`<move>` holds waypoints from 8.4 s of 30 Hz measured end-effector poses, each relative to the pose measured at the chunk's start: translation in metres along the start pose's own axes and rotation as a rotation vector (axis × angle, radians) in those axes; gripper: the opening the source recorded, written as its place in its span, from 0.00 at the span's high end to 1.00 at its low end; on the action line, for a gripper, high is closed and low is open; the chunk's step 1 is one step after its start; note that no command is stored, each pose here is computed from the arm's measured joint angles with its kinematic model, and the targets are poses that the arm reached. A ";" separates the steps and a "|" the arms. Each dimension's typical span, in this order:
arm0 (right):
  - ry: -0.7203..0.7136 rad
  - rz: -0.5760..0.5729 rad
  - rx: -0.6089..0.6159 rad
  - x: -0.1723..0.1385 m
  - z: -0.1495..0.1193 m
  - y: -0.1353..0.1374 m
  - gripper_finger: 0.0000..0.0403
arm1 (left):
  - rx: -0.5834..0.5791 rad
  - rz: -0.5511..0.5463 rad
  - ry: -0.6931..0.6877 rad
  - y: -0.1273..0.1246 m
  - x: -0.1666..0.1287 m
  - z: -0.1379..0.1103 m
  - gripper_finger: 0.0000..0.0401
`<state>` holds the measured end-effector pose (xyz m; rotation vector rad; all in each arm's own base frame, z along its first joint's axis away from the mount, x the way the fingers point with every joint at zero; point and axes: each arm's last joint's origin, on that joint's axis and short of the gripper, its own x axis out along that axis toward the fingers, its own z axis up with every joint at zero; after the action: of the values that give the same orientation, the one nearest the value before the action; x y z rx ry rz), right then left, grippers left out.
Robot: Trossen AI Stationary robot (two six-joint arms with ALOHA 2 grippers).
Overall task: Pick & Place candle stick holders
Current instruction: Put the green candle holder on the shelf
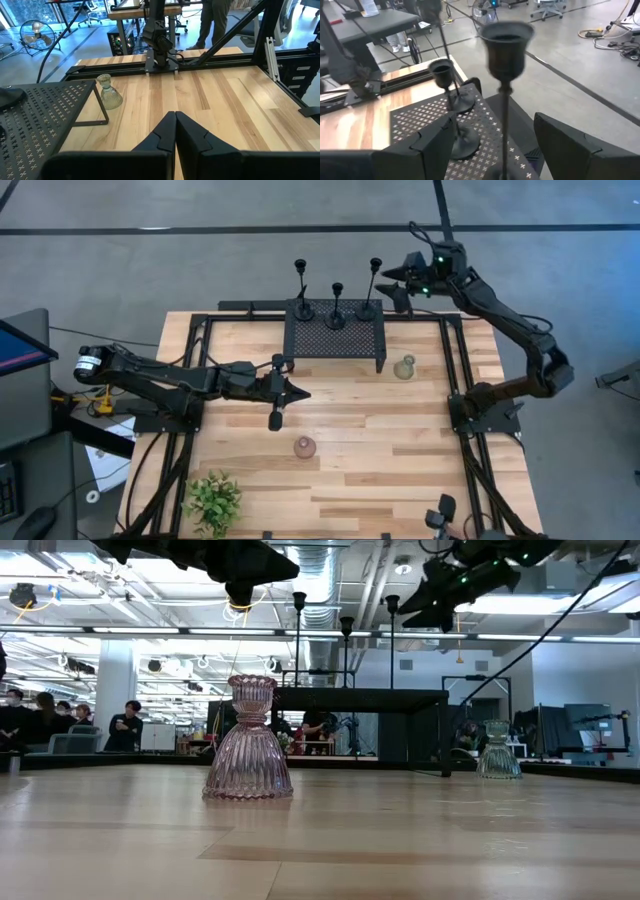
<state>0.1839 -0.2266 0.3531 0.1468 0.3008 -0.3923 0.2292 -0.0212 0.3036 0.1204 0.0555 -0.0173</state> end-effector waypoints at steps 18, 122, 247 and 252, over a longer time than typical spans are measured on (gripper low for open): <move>0.319 0.176 0.055 -0.014 -0.023 0.056 0.77 | 0.011 0.227 0.028 0.007 -0.001 -0.001 0.98; 0.286 -0.159 0.238 -0.088 -0.159 0.102 1.00 | 0.038 0.331 0.107 0.033 0.022 -0.023 0.98; 0.083 -0.659 0.302 -0.031 -0.247 0.119 0.37 | 0.033 0.327 0.134 0.032 0.021 -0.035 0.98; 0.106 -0.641 0.318 -0.031 -0.247 0.116 0.48 | 0.031 0.328 0.134 0.032 0.021 -0.035 0.98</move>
<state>0.1386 -0.0611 0.1386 0.3860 0.3868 -1.0710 0.2485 0.0144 0.2717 0.1606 0.1689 0.3174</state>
